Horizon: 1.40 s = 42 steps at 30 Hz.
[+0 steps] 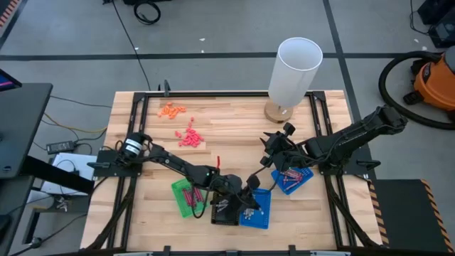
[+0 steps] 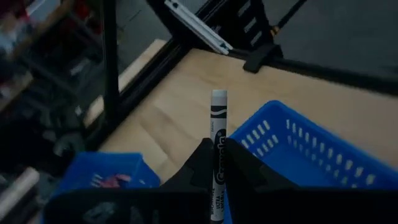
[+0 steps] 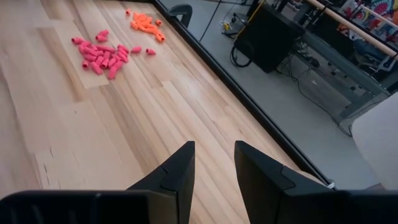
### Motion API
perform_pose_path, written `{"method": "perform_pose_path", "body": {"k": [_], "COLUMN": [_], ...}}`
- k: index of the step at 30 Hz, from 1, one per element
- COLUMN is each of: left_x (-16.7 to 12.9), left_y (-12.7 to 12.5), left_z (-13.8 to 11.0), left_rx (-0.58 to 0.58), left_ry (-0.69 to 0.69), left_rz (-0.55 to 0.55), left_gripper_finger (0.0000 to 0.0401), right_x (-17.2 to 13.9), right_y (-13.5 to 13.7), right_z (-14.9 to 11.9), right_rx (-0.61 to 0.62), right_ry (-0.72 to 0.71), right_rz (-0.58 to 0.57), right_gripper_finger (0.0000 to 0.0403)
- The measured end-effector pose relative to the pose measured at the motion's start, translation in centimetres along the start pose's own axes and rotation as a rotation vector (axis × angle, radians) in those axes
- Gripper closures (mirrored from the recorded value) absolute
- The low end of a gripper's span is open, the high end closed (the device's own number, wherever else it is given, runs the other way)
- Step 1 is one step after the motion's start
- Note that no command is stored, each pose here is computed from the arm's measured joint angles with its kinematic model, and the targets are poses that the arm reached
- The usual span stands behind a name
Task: Sort crayons
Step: Put the white crayon into the left blue basket, then return to Home Position
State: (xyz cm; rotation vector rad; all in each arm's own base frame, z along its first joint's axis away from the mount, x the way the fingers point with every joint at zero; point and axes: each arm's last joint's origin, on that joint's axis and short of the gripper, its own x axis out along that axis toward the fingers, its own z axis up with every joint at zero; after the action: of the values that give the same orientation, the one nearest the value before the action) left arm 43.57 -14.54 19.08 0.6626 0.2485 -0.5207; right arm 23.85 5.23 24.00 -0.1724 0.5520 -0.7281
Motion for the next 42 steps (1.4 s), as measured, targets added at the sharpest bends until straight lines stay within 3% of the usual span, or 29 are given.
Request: {"method": "perform_pose_path", "body": {"k": [10,18,23,28,42], "left_x": [0.2,1.6,2.4,2.4,2.4], "left_y": [-0.5,-2.4,-3.3,-3.2,-3.3], "left_z": [-0.8,-2.2,-3.3,-3.3,-3.1], "left_rx": [0.425,0.752,0.905,0.915,0.86], "left_ry": [0.049,0.049,0.061,0.065,0.062], "left_rz": [-0.06,-0.116,-0.155,-0.151,-0.139], "left_gripper_finger": [0.0378,0.0378,0.0378,0.037,0.0293], "right_x": [0.0,0.0,0.0,0.0,0.0], "right_y": [0.0,0.0,0.0,0.0,0.0], "right_z": [0.0,0.0,0.0,0.0,0.0], "right_rx": [-0.001,-0.001,-0.002,-0.003,-0.002], "right_ry": [0.0,0.0,0.001,0.002,0.004], "right_rz": [0.0,0.0,0.0,-0.001,0.006], "right_gripper_finger": [0.0281,0.0281,0.0281,0.0281,0.0281]}}
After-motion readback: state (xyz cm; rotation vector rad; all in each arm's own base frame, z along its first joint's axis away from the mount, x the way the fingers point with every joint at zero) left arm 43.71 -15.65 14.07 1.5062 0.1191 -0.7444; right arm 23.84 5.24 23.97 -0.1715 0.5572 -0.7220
